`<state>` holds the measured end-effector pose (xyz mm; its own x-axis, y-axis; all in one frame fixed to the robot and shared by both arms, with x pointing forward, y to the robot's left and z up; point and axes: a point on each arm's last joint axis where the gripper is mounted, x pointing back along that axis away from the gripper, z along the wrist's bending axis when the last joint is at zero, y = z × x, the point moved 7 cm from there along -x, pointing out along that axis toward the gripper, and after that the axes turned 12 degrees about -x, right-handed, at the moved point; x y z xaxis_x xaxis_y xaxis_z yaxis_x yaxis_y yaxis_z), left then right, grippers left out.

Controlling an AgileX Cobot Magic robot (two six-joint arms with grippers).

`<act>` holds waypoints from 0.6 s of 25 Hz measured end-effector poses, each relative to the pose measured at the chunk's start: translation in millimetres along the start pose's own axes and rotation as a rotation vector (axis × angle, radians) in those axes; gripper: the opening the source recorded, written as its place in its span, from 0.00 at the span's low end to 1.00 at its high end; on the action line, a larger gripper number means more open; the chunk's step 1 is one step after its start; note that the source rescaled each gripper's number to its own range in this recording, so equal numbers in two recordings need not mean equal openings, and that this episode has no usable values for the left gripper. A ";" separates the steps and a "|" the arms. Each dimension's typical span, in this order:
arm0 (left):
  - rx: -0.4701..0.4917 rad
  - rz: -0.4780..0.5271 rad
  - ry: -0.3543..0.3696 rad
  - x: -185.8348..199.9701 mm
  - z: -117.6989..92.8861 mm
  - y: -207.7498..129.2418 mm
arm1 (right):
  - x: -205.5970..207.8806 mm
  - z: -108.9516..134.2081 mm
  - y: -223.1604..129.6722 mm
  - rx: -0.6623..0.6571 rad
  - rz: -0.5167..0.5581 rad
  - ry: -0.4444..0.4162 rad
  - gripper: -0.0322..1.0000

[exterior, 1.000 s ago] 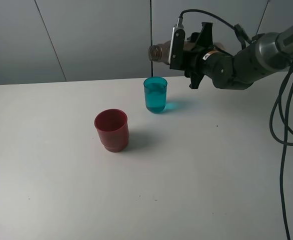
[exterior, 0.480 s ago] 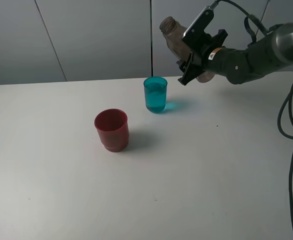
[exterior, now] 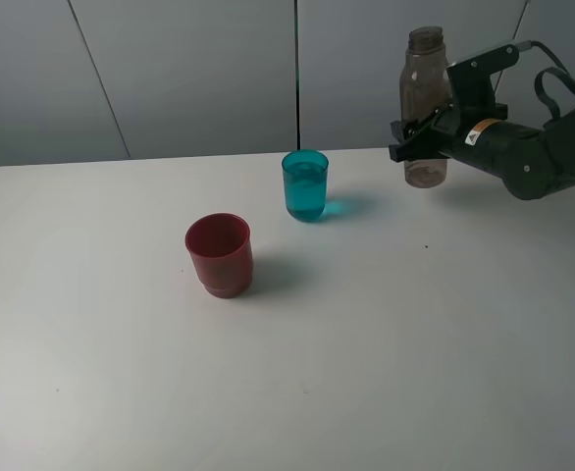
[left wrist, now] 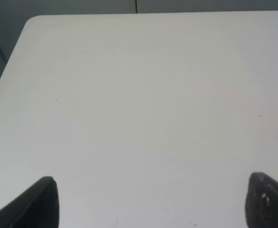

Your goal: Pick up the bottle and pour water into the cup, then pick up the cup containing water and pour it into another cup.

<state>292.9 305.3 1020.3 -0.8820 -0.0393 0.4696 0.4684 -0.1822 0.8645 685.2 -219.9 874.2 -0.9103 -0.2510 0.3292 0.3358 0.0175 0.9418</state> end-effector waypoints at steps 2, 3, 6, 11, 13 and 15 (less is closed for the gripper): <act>0.000 0.000 0.000 0.0 0.0 0.0 | 4.6 -11.5 -6.9 -0.038 0.016 -0.022 0.04; 0.000 0.000 0.000 0.0 0.0 0.0 | 6.4 -17.5 -9.3 -0.058 0.022 -0.033 0.04; 0.000 0.000 0.000 0.0 0.0 0.0 | 9.6 -32.6 -9.7 -0.086 0.015 -0.061 0.04; 0.002 0.000 0.000 0.0 0.0 0.0 | 9.5 -49.2 -5.6 -0.105 -0.063 -0.079 0.04; 0.002 0.000 0.000 0.0 0.0 0.0 | 7.0 -50.3 -10.4 -0.110 -0.079 -0.075 0.04; 0.002 0.000 0.000 0.0 0.0 0.0 | 4.0 -49.8 -15.5 -0.115 -0.102 -0.066 0.04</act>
<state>292.9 305.3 1020.3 -0.8820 -0.0393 0.4696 0.4685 -0.1803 0.8649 688.4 -269.4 857.5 -0.9537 -0.1817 0.2395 0.2627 -0.1163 0.9579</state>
